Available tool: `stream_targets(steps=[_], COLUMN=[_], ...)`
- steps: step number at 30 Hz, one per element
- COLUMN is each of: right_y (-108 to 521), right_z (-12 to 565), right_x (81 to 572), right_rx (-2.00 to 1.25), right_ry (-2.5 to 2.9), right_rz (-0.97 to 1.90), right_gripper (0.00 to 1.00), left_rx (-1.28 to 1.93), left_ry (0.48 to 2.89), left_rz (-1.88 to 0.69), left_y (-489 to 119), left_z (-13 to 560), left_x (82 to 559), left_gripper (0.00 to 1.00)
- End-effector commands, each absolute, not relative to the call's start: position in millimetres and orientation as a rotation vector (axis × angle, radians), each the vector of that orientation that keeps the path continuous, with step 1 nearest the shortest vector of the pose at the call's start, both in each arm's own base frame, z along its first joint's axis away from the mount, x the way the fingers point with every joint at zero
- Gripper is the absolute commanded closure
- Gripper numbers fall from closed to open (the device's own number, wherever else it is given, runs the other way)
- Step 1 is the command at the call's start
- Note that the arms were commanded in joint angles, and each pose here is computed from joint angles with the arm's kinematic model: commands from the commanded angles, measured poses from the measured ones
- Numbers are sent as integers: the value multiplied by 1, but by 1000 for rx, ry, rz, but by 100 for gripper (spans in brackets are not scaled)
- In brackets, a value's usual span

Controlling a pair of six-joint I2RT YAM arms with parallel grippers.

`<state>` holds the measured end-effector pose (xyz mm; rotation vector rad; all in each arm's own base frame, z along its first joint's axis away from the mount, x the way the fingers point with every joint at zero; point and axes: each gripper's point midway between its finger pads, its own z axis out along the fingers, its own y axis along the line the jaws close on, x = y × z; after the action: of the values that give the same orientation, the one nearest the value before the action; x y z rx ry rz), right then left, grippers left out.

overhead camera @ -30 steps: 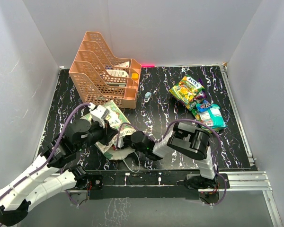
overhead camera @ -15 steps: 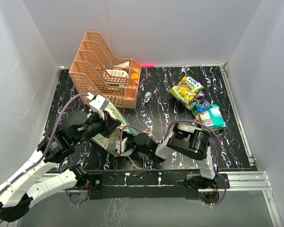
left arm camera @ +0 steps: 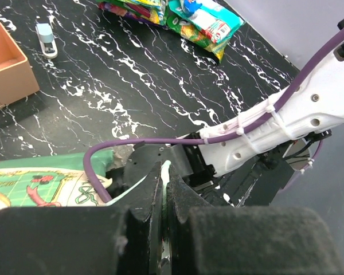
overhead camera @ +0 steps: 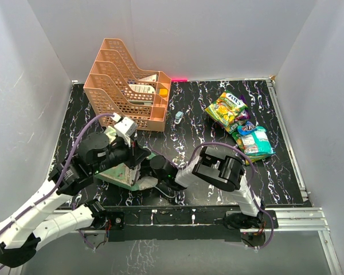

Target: Take the snacks out of the paper bag

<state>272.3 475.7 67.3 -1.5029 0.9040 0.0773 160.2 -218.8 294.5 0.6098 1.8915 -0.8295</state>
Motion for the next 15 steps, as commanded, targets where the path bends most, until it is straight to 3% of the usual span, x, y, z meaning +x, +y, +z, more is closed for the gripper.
stream_targets(steps=[1,15], right_y=[502,491], right_z=[76,95], right_x=[267,206], right_rx=[-1519,-1506], right_ry=[818,681], right_rz=[156,444], right_gripper=[49,43], left_rx=[684,709], left_ry=[1819,1843], left_rz=[-951,-840], left_y=[-243,-255], left_z=[310,305], left_x=[155,183], left_gripper=[100,100])
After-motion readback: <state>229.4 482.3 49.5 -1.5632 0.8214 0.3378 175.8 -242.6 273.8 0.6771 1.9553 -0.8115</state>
